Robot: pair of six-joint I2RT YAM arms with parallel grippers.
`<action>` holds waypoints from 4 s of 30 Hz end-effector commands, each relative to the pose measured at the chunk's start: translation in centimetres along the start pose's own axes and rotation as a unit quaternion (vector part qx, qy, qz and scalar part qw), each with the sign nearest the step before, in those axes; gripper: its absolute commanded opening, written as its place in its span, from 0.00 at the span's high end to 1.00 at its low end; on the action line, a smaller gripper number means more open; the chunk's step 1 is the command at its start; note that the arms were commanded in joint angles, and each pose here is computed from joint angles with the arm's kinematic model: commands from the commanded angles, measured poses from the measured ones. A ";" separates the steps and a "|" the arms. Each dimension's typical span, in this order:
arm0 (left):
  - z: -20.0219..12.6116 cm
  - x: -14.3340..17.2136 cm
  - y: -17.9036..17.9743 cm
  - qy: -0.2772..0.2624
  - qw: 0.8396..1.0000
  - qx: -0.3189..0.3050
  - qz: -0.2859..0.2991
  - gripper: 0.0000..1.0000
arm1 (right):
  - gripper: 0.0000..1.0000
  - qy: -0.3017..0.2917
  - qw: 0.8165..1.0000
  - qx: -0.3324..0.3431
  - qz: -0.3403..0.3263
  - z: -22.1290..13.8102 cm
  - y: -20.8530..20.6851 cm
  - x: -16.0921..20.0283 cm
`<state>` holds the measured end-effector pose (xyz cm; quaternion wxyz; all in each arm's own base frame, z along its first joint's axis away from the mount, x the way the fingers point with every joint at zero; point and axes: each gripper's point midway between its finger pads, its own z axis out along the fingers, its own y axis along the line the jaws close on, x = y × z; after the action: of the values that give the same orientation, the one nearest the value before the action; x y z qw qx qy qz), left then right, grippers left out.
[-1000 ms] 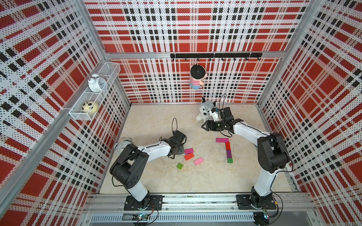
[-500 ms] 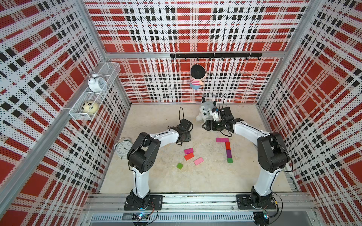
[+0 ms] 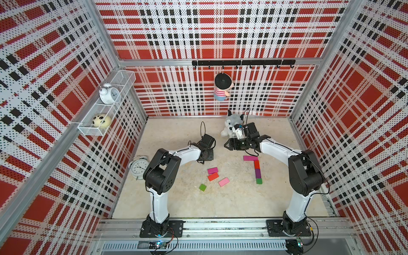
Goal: Assemble the number 7 with building blocks
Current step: Place the building block at the center of the board, then pick up the building block from the center of the board, then place the building block at the center of the board.
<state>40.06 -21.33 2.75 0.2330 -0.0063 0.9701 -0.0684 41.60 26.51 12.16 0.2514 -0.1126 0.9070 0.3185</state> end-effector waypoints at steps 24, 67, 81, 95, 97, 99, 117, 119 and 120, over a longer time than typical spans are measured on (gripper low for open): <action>-9.3 -4.9 10.8 -0.134 0.972 0.017 -0.192 0.02 | 0.23 0.125 0.930 -0.001 -0.347 3.4 7.1 9.4; -7.7 -2.6 13.7 -0.121 0.961 0.051 -0.242 0.02 | 0.42 0.306 0.829 0.101 -0.457 8.7 3.5 15.9; -7.6 -2.3 13.5 -0.121 0.960 0.056 -0.247 0.02 | 0.40 0.303 0.838 0.116 -0.439 8.3 2.7 15.4; -7.0 -2.0 12.1 -0.111 0.963 0.063 -0.239 0.02 | 0.74 0.240 0.874 0.094 -0.412 7.3 3.4 11.8; -6.7 -2.0 11.4 -0.106 0.965 0.066 -0.232 0.02 | 0.75 0.212 0.887 0.086 -0.401 6.4 3.7 10.2; -6.3 -2.1 10.4 -0.101 0.967 0.071 -0.221 0.02 | 0.76 0.192 0.889 0.091 -0.406 5.5 3.8 8.8; -3.1 -2.1 5.2 -0.054 0.974 0.109 -0.192 0.02 | 0.71 0.212 0.858 0.101 -0.457 8.1 1.4 7.8; -3.0 -2.0 5.4 -0.051 0.973 0.109 -0.195 0.02 | 0.68 0.212 0.858 0.101 -0.457 8.5 1.3 7.7; -3.0 -2.0 5.5 -0.050 0.973 0.109 -0.196 0.02 | 0.66 0.212 0.858 0.099 -0.457 8.6 1.4 7.7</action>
<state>40.26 -15.60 5.38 0.2602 -0.1705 0.9269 -0.2101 37.55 31.97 3.26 0.1760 -0.5443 0.8193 0.0398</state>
